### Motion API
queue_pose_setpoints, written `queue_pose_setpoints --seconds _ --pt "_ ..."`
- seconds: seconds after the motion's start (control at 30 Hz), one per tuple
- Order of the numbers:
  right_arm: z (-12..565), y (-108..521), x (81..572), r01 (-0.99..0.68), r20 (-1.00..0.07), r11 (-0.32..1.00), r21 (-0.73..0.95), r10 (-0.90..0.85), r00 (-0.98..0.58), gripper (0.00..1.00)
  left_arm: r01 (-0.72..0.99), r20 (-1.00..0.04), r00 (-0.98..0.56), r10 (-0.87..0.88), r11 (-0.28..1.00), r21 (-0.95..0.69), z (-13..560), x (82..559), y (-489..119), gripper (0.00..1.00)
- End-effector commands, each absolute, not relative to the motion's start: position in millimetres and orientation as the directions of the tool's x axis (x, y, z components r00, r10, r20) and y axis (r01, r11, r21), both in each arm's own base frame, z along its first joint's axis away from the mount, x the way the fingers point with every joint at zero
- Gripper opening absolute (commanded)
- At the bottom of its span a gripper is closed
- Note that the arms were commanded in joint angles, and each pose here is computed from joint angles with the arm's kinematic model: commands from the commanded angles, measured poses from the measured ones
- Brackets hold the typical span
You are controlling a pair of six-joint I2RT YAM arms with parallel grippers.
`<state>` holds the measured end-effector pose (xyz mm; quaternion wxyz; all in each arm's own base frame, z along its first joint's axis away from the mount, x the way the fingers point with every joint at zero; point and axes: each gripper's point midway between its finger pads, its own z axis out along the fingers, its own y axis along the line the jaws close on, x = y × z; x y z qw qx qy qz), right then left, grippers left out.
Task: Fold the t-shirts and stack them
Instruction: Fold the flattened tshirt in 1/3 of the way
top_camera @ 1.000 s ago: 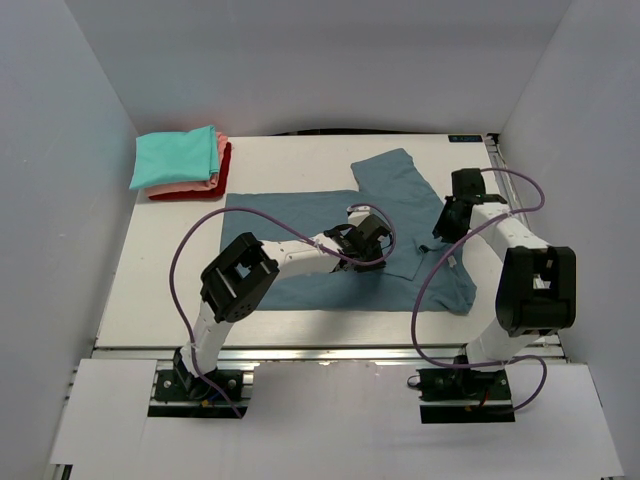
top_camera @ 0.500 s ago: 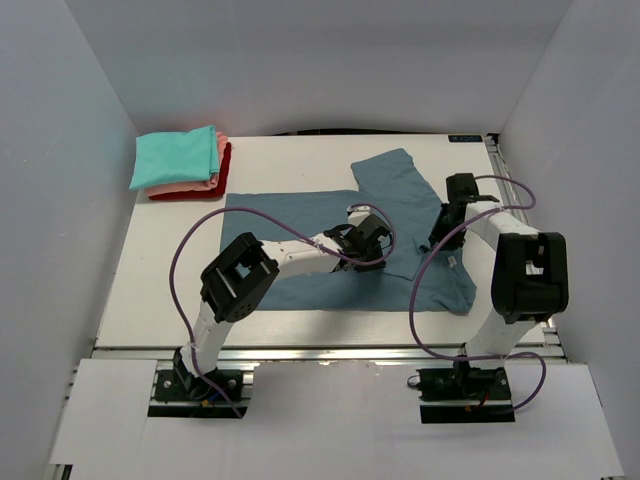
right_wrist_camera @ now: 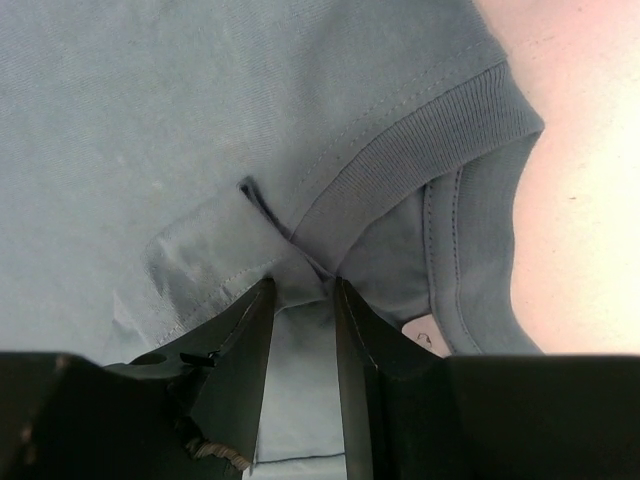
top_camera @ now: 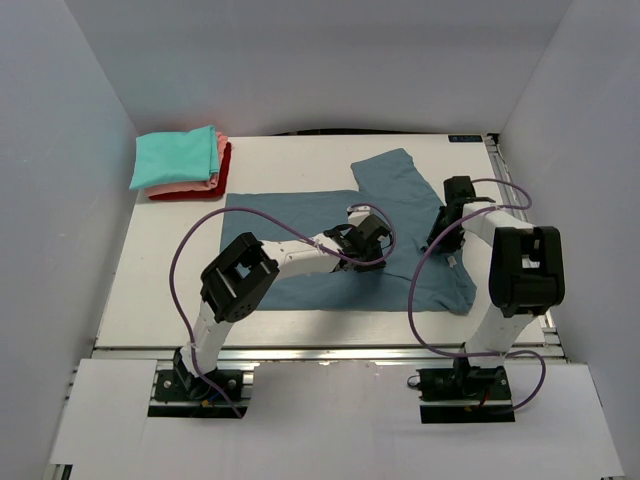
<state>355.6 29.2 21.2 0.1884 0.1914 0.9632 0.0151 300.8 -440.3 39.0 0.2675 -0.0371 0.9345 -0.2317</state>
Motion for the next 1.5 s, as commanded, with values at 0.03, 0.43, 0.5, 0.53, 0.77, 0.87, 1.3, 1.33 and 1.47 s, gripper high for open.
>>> queue_pose_setpoints --seconds 0.03,0.43,0.5,0.53,0.77,0.87,1.3,1.33,1.47 --pt "19 23 361 0.373 -0.381 0.923 0.091 0.379 -0.844 0.38 0.076 -0.498 -0.845 -0.196 0.877 -0.474 57 301 -446 0.37" --pt "27 24 372 0.366 -0.403 0.924 0.109 0.378 -0.833 0.35 0.078 -0.496 -0.847 -0.192 0.878 -0.473 55 301 -447 0.37" --pt "28 25 374 0.366 -0.404 0.924 0.115 0.379 -0.832 0.34 0.076 -0.496 -0.847 -0.193 0.878 -0.472 54 302 -447 0.37" --pt "29 26 375 0.361 -0.406 0.925 0.120 0.377 -0.833 0.34 0.077 -0.496 -0.847 -0.192 0.878 -0.472 54 302 -447 0.37" --pt "31 27 383 0.353 -0.410 0.928 0.124 0.371 -0.833 0.29 0.078 -0.495 -0.847 -0.192 0.877 -0.474 55 301 -447 0.36" --pt "31 27 385 0.352 -0.412 0.928 0.123 0.370 -0.833 0.20 0.077 -0.495 -0.848 -0.193 0.878 -0.473 54 302 -447 0.36" --pt "60 33 380 0.339 -0.436 0.925 0.172 0.380 -0.815 0.00 0.077 -0.497 -0.846 -0.195 0.876 -0.475 58 302 -447 0.36" --pt "66 34 378 0.341 -0.445 0.922 0.182 0.386 -0.808 0.00 0.078 -0.499 -0.844 -0.195 0.876 -0.475 59 302 -447 0.36" --pt "76 33 376 0.336 -0.461 0.923 0.186 0.384 -0.800 0.00 0.078 -0.501 -0.843 -0.195 0.878 -0.472 60 302 -446 0.36"
